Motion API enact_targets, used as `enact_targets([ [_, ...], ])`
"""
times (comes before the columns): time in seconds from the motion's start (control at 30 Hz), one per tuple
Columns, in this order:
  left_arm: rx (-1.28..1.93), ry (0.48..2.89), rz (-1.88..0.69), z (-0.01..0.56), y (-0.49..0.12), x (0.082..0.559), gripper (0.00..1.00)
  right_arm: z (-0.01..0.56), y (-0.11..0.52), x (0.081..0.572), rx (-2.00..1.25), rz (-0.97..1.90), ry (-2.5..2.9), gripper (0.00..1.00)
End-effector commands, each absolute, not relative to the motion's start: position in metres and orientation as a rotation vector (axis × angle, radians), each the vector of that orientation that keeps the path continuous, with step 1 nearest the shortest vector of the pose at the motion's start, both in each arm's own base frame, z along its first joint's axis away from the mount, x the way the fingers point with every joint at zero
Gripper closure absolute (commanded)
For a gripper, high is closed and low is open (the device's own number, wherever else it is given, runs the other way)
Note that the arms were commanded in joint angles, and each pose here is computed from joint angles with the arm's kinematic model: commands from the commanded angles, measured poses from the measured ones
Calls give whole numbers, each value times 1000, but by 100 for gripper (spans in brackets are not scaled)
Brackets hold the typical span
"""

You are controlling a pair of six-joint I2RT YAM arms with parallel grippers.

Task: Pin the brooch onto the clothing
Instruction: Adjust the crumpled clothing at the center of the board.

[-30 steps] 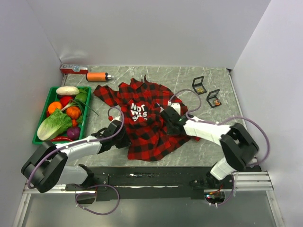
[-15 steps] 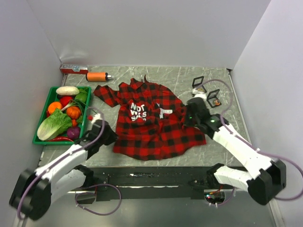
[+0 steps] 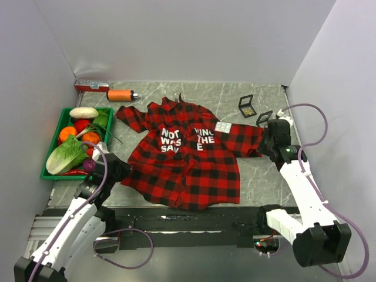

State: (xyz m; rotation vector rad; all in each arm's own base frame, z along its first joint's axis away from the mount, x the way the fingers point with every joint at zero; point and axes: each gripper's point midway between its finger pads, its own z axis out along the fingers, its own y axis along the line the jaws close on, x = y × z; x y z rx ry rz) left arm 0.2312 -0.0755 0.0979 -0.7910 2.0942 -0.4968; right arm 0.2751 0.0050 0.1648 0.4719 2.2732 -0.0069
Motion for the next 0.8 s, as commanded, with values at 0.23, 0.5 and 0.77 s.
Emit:
enact_targets([
  [0.23,-819,2007,-494,129,-65,231,99,167,-77,271,691,-241,2240,100],
  [0.5,-787,2004,-542,139,-71,229,99,150,-101,271,762,-340,2288,100],
  [0.77,-741,1949,-530,177,-65,227,99,155,-127,269,838,-471,2285,100],
])
